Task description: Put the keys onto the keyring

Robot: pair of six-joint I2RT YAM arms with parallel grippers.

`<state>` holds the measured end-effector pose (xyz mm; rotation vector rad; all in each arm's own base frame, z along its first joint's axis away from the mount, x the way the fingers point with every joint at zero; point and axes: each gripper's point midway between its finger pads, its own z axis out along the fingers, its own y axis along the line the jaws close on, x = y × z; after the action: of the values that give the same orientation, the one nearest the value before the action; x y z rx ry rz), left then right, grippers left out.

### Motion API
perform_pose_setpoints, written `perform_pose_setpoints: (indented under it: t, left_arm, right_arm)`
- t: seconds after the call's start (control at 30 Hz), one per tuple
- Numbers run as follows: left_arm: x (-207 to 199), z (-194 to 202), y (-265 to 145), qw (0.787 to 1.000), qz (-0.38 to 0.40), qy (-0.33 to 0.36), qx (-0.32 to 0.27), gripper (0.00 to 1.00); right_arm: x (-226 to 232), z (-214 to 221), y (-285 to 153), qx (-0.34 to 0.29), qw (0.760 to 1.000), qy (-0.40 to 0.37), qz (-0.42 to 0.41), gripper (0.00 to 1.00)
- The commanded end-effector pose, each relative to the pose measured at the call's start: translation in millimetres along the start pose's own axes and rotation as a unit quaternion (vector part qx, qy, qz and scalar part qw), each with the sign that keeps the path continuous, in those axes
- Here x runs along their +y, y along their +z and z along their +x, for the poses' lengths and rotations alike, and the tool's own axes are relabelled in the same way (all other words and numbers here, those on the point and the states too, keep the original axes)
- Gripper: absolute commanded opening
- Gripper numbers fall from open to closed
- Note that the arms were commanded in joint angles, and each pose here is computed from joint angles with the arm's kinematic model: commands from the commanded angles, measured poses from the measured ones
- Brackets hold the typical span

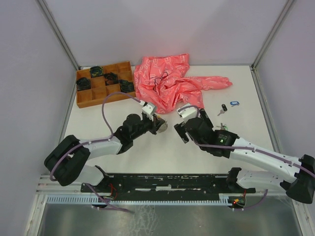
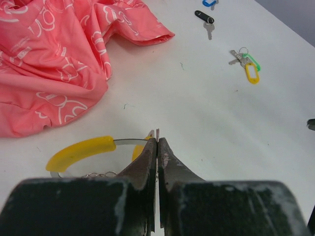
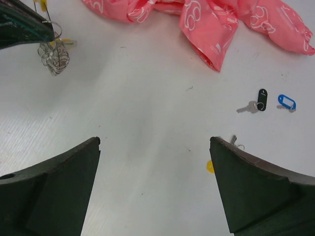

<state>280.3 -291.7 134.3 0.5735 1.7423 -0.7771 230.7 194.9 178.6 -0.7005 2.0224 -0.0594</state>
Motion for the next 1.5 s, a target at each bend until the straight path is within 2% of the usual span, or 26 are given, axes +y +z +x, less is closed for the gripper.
perform_pose_setpoints:
  t: [0.0, 0.1, 0.3, 0.43, 0.6, 0.67, 0.77, 0.8, 0.87, 0.9, 1.03, 1.13, 1.23, 1.33, 1.47]
  left_arm:
    - [-7, -61, 21, 0.995, 0.011, -0.014, -0.099, 0.03]
    - [-5, -55, 22, 0.994, 0.009, -0.023, -0.103, 0.03]
    - [10, -9, 5, 0.995, -0.025, -0.058, -0.071, 0.09]
    - [18, 16, -17, 0.994, -0.051, -0.078, -0.055, 0.19]
    - [38, 18, -46, 0.986, -0.122, -0.096, -0.053, 0.33]
    - [45, 9, -55, 0.983, -0.15, -0.092, -0.05, 0.44]
    - [51, -8, -71, 0.978, -0.182, -0.085, -0.046, 0.56]
    - [54, -14, -77, 0.975, -0.197, -0.091, -0.049, 0.64]
    - [57, -28, -92, 0.966, -0.224, -0.114, -0.062, 0.91]
    - [58, -39, -101, 0.962, -0.231, -0.123, -0.075, 0.99]
    - [48, -80, -138, 0.955, -0.226, -0.139, -0.13, 0.99]
    - [30, -113, -169, 0.962, -0.182, -0.106, -0.175, 0.99]
    - [25, -133, -196, 0.96, -0.181, -0.084, -0.196, 0.99]
    - [27, -142, -212, 0.96, -0.195, -0.056, -0.194, 0.99]
    - [34, -136, -216, 0.962, -0.218, -0.019, -0.16, 0.99]
  right_arm:
    - [-27, -11, -11, -0.053, 0.991, 0.107, 0.065, 1.0]
    - [-41, -13, -21, -0.092, 0.983, 0.141, 0.078, 1.0]
    - [-71, -15, -45, -0.118, 0.973, 0.157, 0.117, 1.0]
    - [-83, -19, -56, -0.135, 0.966, 0.176, 0.134, 1.0]
    - [-92, -19, -64, -0.127, 0.965, 0.174, 0.147, 1.0]
    - [-94, -21, -68, -0.125, 0.966, 0.172, 0.144, 1.0]
    - [-95, -24, -72, -0.122, 0.968, 0.168, 0.139, 1.0]
    - [-96, -24, -73, -0.122, 0.969, 0.166, 0.139, 1.0]
    - [-98, -25, -76, -0.121, 0.969, 0.16, 0.14, 1.0]
    - [-100, -25, -78, -0.121, 0.97, 0.158, 0.143, 1.0]
    - [-109, -26, -87, -0.124, 0.969, 0.151, 0.149, 1.0]
    - [-117, -26, -95, -0.134, 0.967, 0.149, 0.155, 1.0]
    - [-125, -26, -102, -0.145, 0.963, 0.154, 0.164, 1.0]
    - [-128, -26, -106, -0.156, 0.961, 0.156, 0.165, 1.0]
    - [-129, -23, -105, -0.164, 0.96, 0.152, 0.168, 1.0]
